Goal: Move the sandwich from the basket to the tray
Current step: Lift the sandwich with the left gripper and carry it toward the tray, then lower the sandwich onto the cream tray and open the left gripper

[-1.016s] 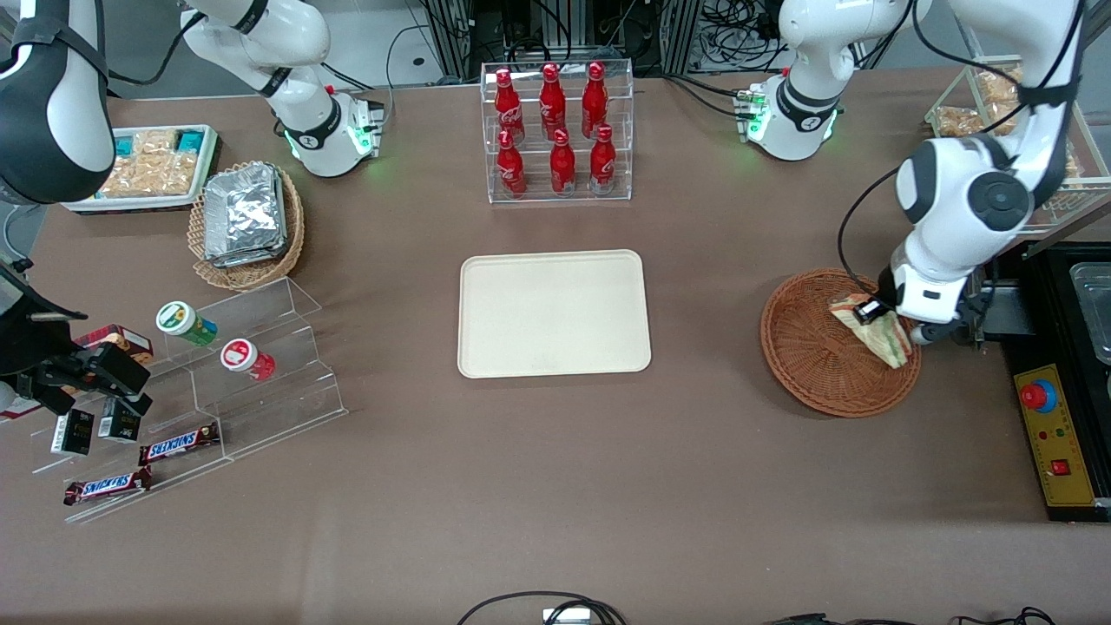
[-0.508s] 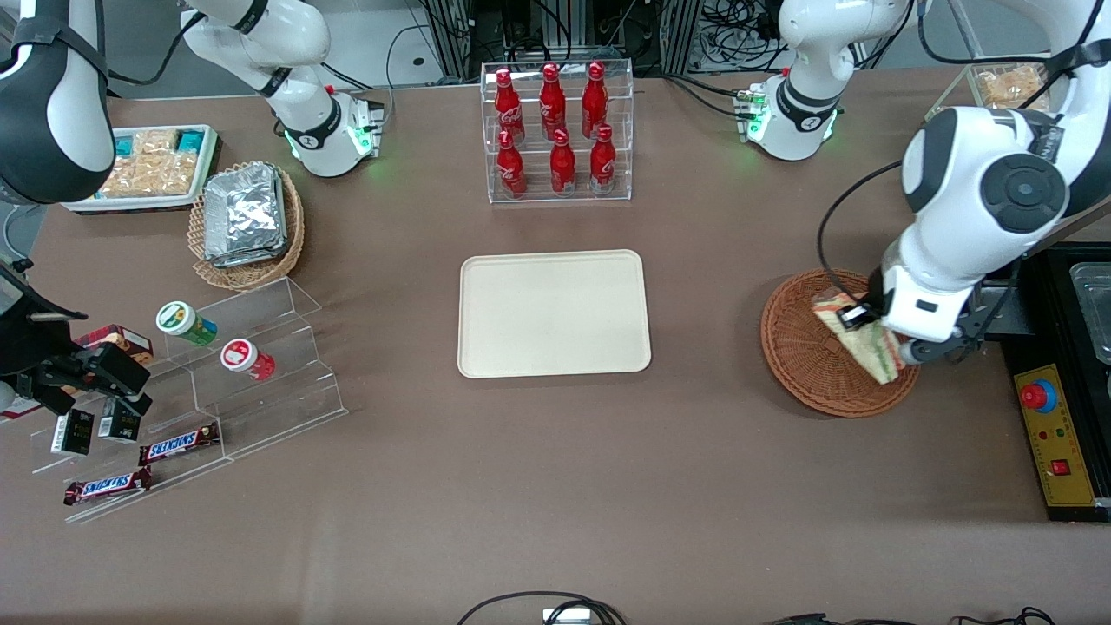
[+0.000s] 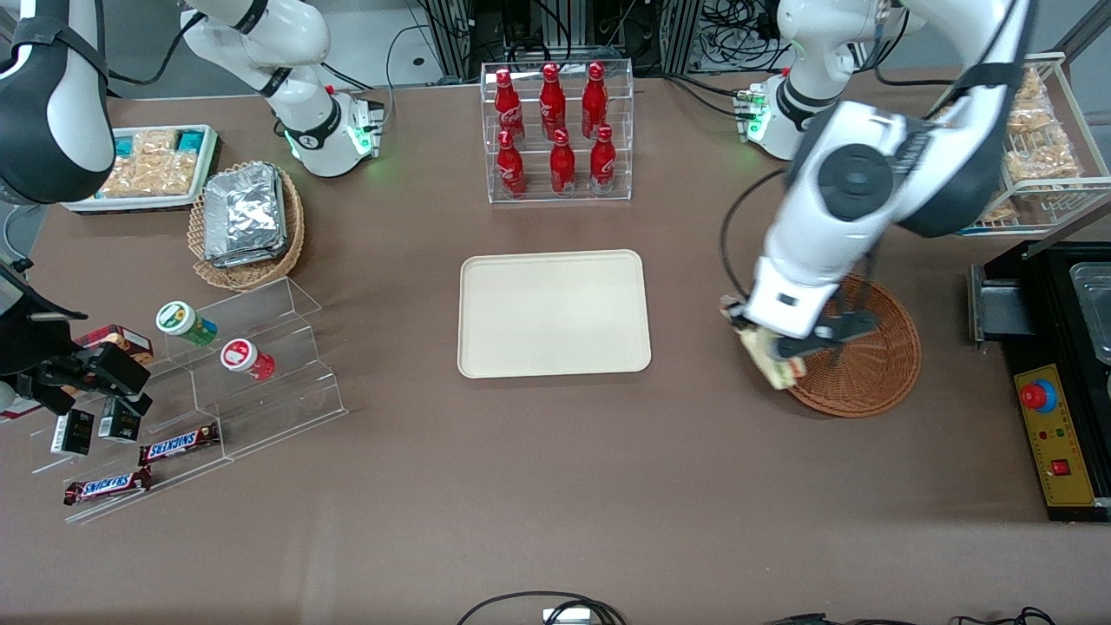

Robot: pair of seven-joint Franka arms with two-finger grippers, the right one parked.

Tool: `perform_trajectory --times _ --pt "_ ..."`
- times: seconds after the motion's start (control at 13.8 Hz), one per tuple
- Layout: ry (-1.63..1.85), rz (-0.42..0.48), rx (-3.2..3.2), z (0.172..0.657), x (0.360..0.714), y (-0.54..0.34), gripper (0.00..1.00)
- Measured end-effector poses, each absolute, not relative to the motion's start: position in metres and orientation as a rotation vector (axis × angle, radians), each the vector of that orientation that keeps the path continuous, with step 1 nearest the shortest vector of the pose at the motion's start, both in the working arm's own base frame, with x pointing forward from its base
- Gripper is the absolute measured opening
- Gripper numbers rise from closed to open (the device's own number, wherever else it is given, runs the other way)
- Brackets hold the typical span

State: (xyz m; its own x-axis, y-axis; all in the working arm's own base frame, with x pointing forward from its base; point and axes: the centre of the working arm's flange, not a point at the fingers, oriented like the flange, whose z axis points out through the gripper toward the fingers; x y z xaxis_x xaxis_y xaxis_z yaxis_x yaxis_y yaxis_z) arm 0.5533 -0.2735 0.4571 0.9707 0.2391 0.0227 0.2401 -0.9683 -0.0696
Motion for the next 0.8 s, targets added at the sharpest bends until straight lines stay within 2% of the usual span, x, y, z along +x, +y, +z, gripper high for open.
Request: perform_trajectory --times 0.22,0.58,0.8 --pt "-0.172 -0.024 -3.018 0.436 0.527 -0.333 0.2" --pt "0.111 0.069 -2.97 0.371 0.478 -0.415 0.2" --pt "0.268 0.077 -2.954 0.335 0.443 -0.458 0.2"
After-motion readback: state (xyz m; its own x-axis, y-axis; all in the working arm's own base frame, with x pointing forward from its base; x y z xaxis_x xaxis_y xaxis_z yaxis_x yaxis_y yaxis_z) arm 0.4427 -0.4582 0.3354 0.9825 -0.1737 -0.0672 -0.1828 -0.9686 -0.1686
